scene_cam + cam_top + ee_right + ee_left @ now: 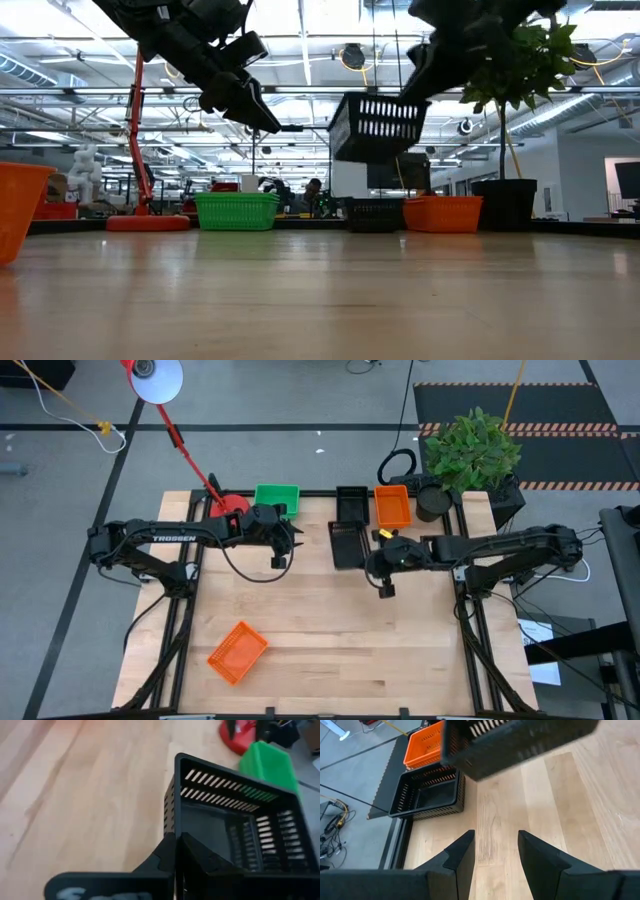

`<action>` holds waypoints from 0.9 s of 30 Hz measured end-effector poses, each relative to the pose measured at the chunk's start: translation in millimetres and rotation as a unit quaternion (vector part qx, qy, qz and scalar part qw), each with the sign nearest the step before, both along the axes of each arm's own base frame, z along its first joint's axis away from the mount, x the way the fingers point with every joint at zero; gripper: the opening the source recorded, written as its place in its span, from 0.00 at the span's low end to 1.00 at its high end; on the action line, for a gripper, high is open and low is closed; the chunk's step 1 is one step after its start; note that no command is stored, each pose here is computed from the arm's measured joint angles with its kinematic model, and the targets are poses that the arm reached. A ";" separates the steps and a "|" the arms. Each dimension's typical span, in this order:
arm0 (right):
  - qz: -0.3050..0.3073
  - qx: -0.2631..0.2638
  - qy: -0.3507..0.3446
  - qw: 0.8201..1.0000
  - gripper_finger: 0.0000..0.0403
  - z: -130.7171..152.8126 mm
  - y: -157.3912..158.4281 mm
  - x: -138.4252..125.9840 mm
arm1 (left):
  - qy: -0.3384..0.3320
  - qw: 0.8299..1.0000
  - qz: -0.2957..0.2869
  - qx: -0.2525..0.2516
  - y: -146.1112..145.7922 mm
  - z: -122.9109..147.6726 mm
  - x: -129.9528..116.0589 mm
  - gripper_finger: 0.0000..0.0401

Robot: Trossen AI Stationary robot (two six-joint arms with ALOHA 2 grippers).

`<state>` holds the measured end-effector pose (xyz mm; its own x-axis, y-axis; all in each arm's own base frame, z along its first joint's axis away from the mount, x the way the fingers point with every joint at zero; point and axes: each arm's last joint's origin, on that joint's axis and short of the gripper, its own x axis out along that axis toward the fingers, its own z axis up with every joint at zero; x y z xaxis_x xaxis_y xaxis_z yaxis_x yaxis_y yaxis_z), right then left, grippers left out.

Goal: Stack baskets by color
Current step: Stack the bottom black bin on the top black bin

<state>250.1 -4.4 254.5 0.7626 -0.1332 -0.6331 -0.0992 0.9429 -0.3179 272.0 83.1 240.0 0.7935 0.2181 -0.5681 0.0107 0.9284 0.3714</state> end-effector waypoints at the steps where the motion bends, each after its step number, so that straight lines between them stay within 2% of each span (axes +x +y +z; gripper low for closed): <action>1: -0.002 -0.007 0.001 1.000 0.02 5.1 -2.1 0.5 | 0.000 1.000 0.000 0.000 -0.1 0.0 0.0 0.38; 9: -0.024 -0.053 -0.003 0.998 0.02 38.3 -25.7 2.2 | 0.000 1.000 0.000 -0.001 -0.2 0.0 0.0 0.38; 15: -0.043 -0.088 0.004 0.995 0.02 42.0 -51.4 -1.3 | 0.000 1.000 0.001 -0.001 -0.2 0.0 0.0 0.38; 27: -0.047 -0.064 -0.006 0.997 0.03 35.4 -105.9 -7.0 | 0.000 1.000 0.000 -0.001 -0.2 0.0 0.1 0.38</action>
<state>243.2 -110.3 289.9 0.7503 -0.2829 -0.5975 -0.0085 0.8996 -0.4366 272.0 82.9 240.0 0.7936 0.2177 -0.5681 0.0103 0.9289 0.3702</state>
